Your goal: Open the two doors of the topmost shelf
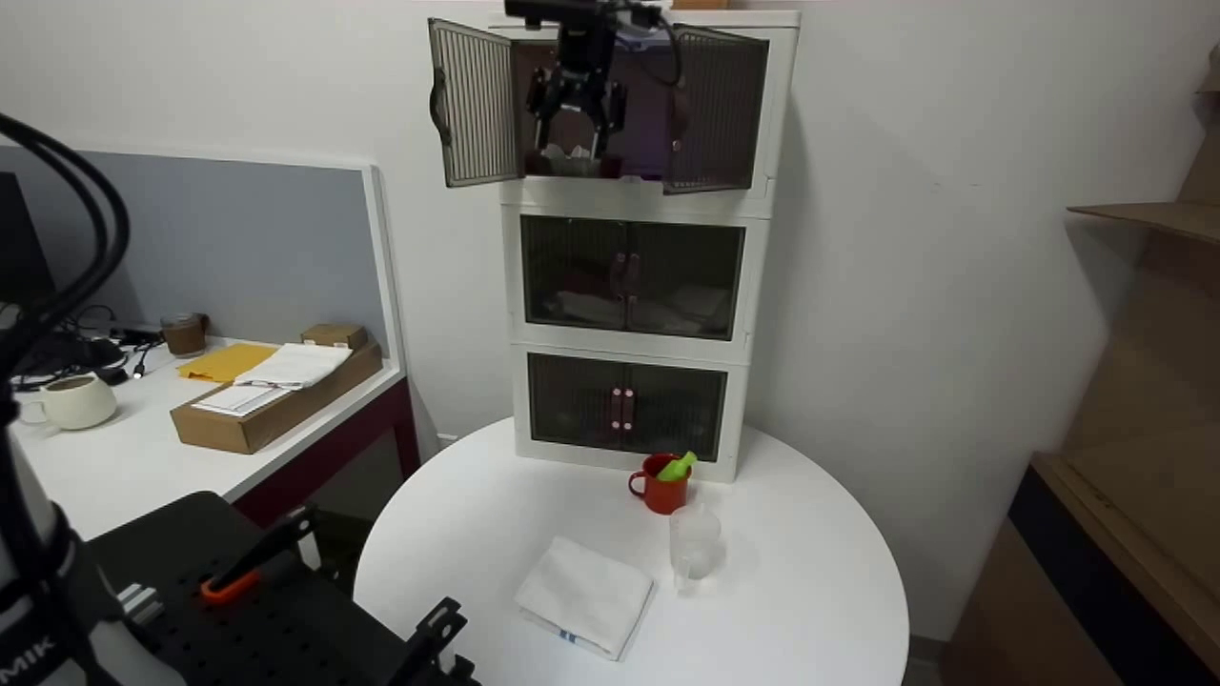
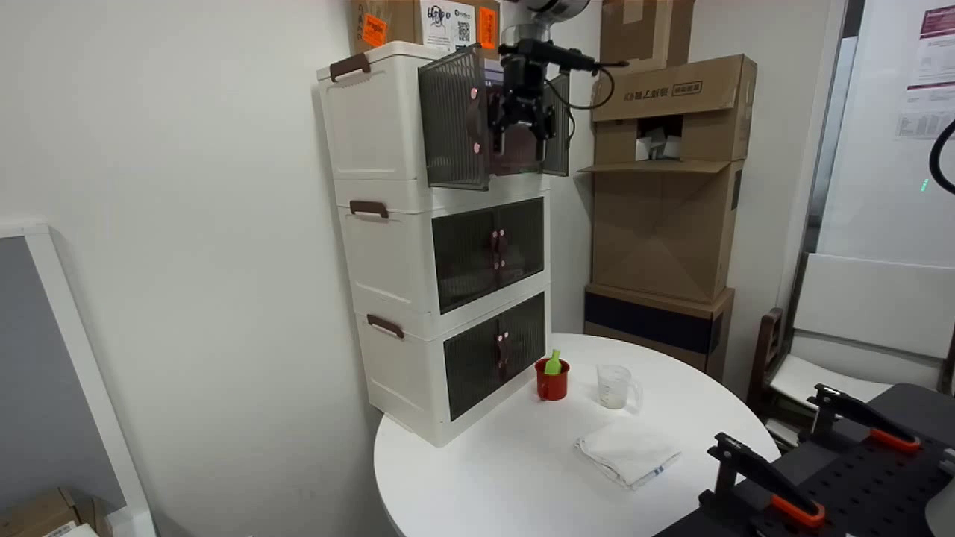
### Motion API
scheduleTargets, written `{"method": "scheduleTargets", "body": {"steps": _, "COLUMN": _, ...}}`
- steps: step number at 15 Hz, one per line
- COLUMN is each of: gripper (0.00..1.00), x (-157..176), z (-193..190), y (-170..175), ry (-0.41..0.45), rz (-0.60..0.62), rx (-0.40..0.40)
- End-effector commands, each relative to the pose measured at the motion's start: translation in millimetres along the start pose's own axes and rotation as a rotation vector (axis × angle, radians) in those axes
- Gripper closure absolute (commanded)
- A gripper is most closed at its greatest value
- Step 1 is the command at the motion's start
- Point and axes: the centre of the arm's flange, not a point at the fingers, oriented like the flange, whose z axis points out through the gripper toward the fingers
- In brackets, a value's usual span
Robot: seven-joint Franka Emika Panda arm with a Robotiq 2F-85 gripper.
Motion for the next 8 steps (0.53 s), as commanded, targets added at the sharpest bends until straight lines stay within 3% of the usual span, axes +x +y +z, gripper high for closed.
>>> {"method": "scheduleTargets", "body": {"steps": 1, "gripper": 0.00, "x": -7, "z": 64, "y": -37, "ry": -0.016, "rz": -0.060, "rx": -0.066}}
{"method": "scheduleTargets", "body": {"steps": 4, "gripper": 0.00, "x": 1, "z": 119, "y": -49, "ry": 0.128, "rz": -0.012, "rx": -0.178}}
{"method": "scheduleTargets", "body": {"steps": 8, "gripper": 0.00, "x": -8, "z": 163, "y": -36, "ry": 0.320, "rz": 0.093, "rx": -0.189}}
